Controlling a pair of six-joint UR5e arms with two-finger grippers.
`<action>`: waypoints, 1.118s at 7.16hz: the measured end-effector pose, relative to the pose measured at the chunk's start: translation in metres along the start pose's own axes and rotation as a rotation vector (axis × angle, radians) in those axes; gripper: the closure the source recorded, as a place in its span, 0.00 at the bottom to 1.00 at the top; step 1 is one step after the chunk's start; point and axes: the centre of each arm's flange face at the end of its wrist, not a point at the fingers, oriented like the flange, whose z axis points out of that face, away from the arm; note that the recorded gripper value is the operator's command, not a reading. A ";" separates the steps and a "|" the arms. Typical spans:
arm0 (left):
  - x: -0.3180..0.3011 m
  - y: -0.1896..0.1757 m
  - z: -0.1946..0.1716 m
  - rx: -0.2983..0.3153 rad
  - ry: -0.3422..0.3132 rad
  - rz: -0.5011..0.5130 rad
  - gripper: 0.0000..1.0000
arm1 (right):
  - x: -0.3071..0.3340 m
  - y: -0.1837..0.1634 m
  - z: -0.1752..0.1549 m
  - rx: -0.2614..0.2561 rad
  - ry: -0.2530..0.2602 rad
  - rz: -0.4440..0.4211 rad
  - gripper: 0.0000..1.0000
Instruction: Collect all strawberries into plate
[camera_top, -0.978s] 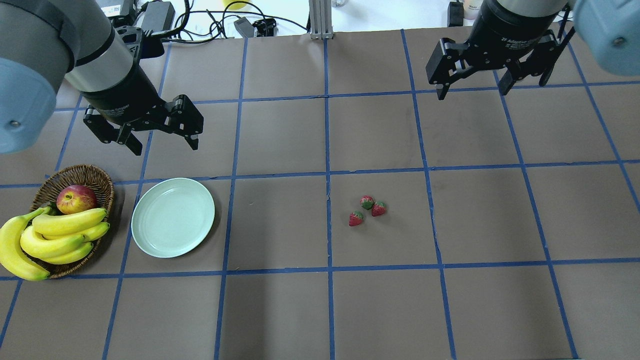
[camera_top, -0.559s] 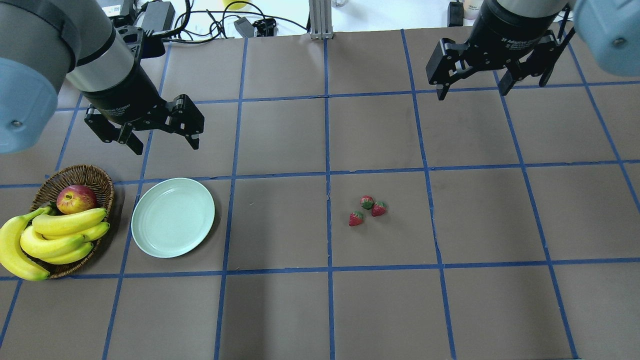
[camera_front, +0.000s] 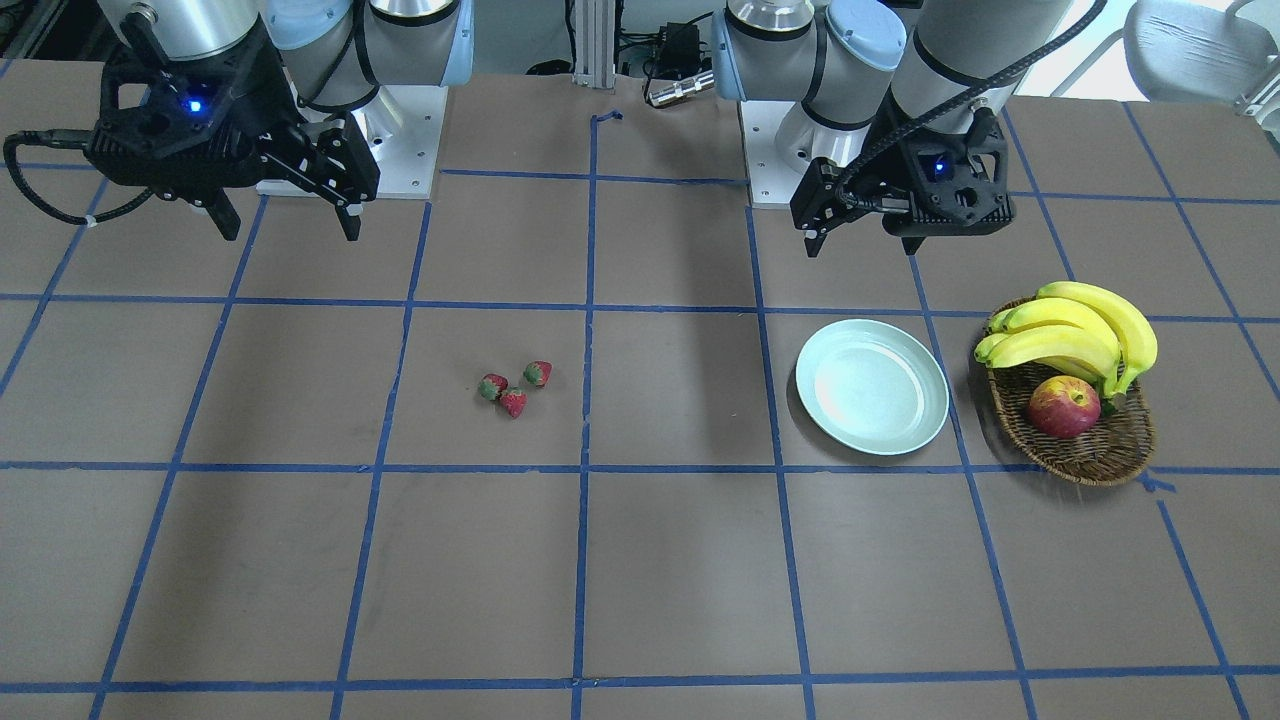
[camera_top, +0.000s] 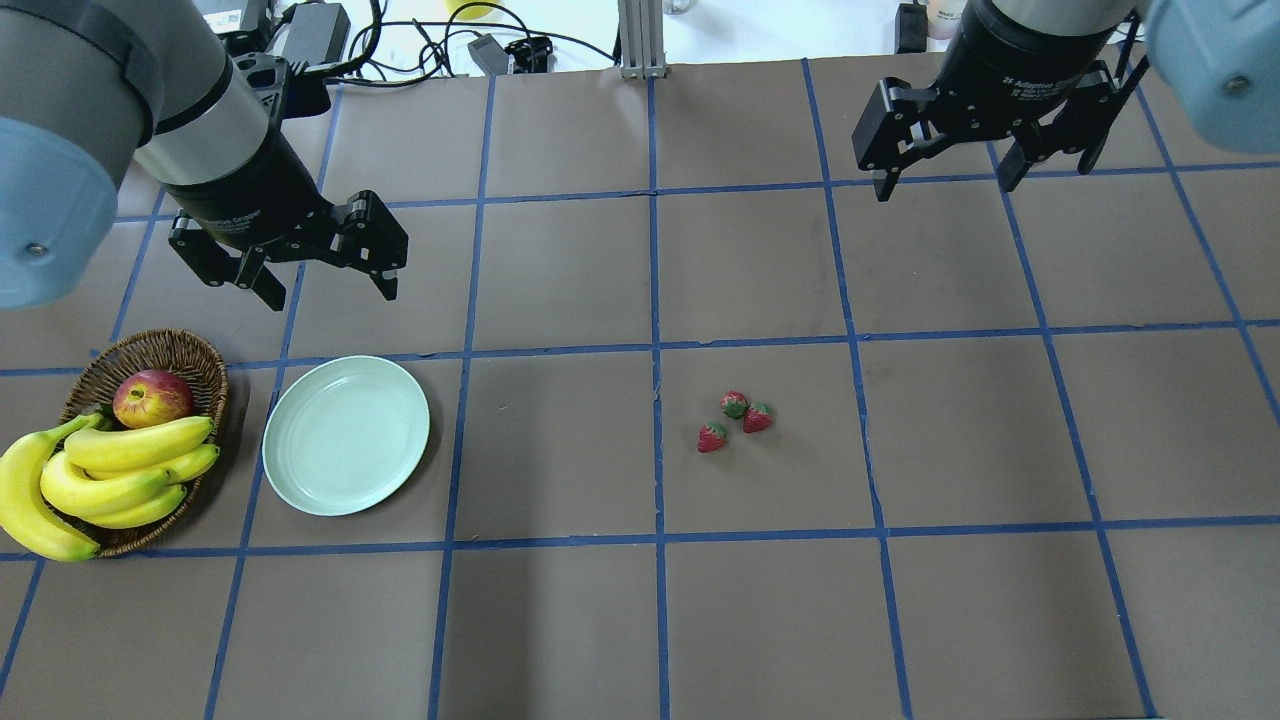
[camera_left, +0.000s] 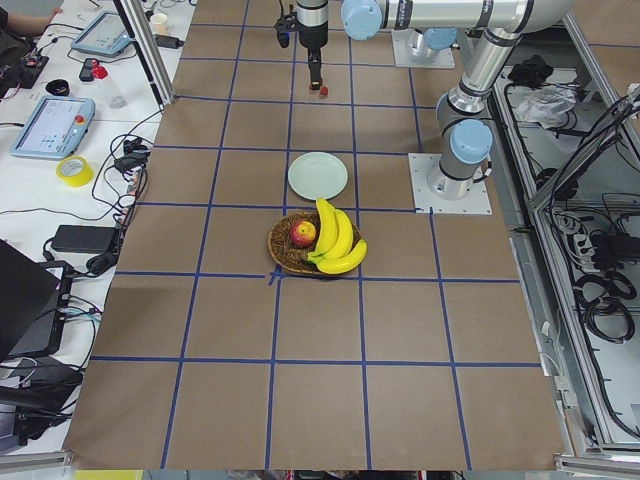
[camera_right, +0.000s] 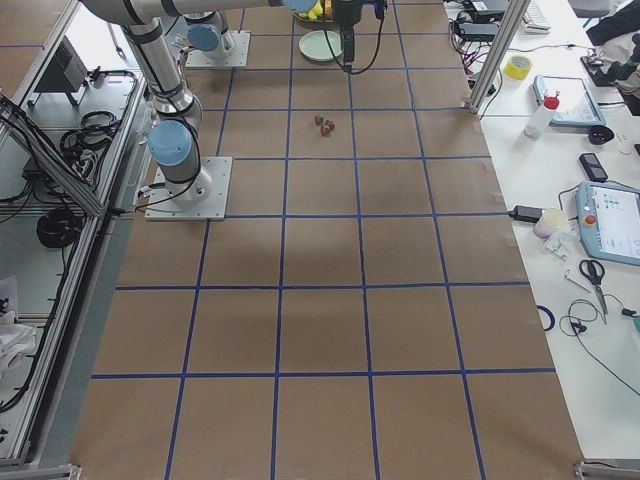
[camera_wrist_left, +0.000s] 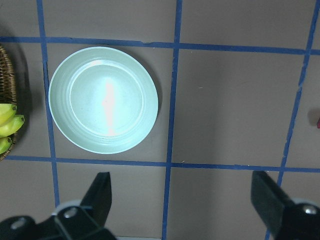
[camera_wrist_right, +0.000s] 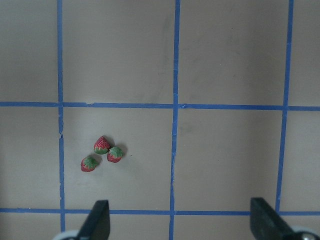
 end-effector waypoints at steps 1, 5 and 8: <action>0.000 0.000 0.001 -0.002 0.000 0.000 0.00 | -0.001 -0.003 0.005 -0.006 0.004 0.001 0.00; 0.000 0.000 0.003 -0.007 0.001 0.000 0.00 | -0.033 -0.037 0.062 -0.054 -0.009 0.127 0.00; 0.001 0.001 0.002 -0.008 0.006 0.000 0.00 | -0.083 -0.046 0.139 -0.087 0.007 0.292 0.00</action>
